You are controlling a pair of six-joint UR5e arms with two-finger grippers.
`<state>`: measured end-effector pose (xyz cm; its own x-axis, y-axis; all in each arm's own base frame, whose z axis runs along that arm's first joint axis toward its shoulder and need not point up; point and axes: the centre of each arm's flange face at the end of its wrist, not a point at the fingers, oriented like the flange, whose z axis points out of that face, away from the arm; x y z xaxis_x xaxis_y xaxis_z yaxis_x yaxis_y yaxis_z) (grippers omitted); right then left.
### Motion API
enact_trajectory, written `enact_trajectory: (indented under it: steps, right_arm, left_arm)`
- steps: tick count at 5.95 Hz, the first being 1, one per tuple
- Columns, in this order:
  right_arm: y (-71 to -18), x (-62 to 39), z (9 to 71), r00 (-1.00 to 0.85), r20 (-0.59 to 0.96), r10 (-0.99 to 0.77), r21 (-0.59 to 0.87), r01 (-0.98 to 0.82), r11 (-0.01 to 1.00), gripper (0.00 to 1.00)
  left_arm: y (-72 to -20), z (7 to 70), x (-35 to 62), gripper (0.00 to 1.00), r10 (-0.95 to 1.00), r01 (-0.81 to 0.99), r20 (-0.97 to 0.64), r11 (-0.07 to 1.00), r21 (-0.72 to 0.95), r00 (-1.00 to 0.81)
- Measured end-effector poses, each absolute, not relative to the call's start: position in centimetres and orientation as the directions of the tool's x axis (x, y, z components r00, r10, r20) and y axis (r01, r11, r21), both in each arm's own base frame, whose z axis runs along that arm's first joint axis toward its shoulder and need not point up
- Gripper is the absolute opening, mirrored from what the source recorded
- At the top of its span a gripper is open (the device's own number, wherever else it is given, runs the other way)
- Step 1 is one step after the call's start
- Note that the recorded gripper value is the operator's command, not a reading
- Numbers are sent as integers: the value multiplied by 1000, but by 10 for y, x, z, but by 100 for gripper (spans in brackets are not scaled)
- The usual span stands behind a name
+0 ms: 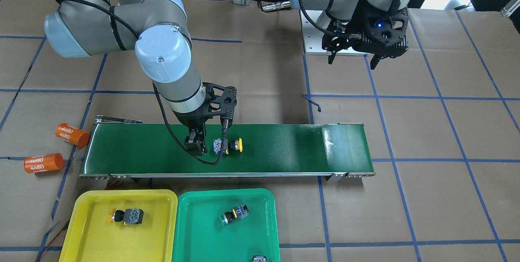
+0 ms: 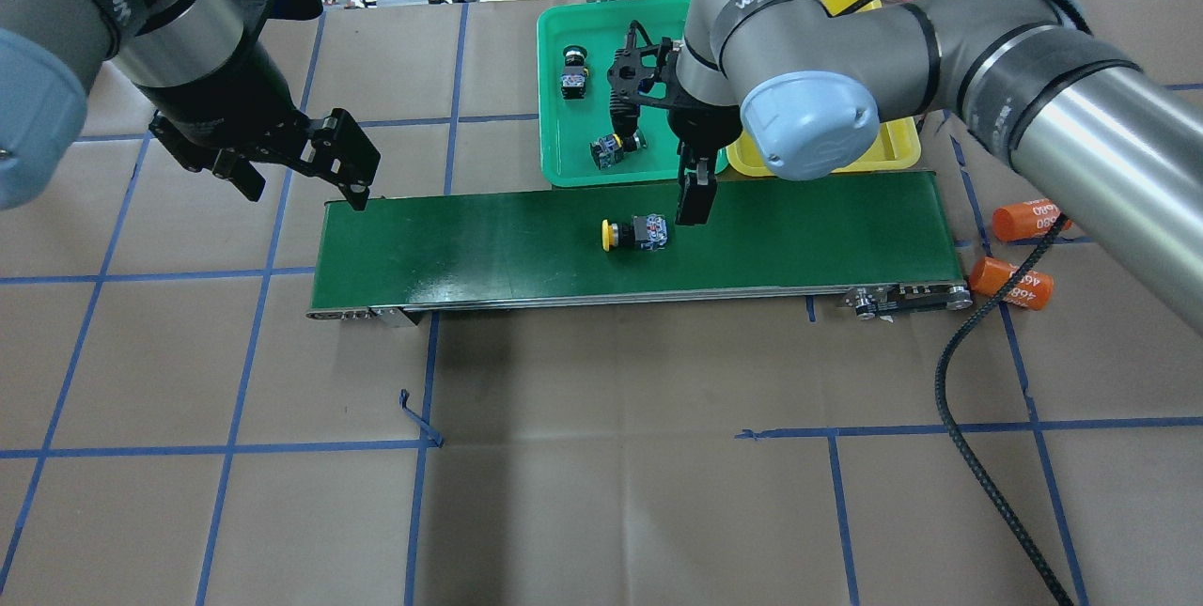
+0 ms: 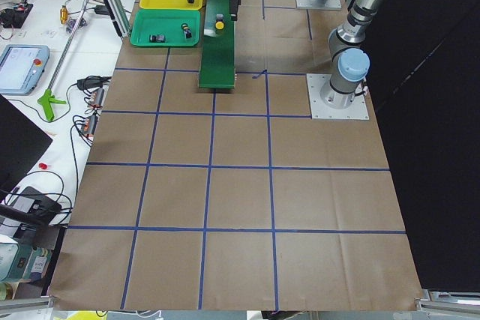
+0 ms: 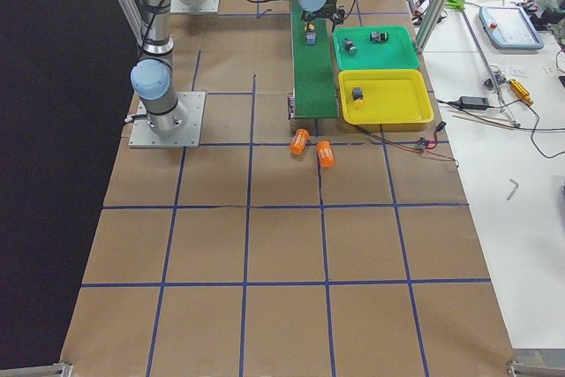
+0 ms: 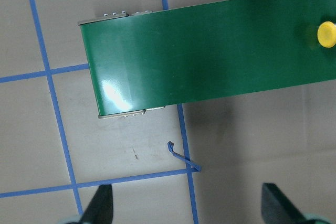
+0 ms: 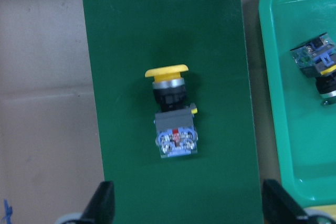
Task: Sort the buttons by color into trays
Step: 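Grasp the yellow-capped button on the belt with the right gripper, then carry the yellow button into the yellow tray and open the right gripper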
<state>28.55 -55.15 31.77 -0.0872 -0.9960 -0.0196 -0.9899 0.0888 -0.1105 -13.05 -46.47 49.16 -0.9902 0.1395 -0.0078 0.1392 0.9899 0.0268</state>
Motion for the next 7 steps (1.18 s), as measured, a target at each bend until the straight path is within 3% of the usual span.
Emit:
enact_trajectory:
  steps: [2,3,4,5,6,7]
  right_arm:
    - [-536,284,262,-20,37,-999,-120,-993,15,100]
    - [-532,270,248,14,68,-998,-110,-994,-22,89]
    - [-535,254,242,12,78,-997,-95,-995,-20,55]
    - [-539,238,240,4,80,-997,-68,-998,-9,34]
    - [-543,224,240,14,83,-996,-25,-1000,-16,20]
    - [-547,213,241,31,89,-996,8,-1000,-30,17]
  left_arm:
    - [-467,488,-132,99,134,134,-6,990,37,-991]
    - [-467,488,-132,99,131,131,-6,991,34,-991]
    - [-466,490,-132,99,130,130,-8,991,28,-991]
    - [-466,492,-132,99,130,130,-10,991,25,-991]
    - [-466,492,-132,99,131,130,-10,991,23,-991]
    - [-466,492,-132,99,131,131,-10,991,23,-991]
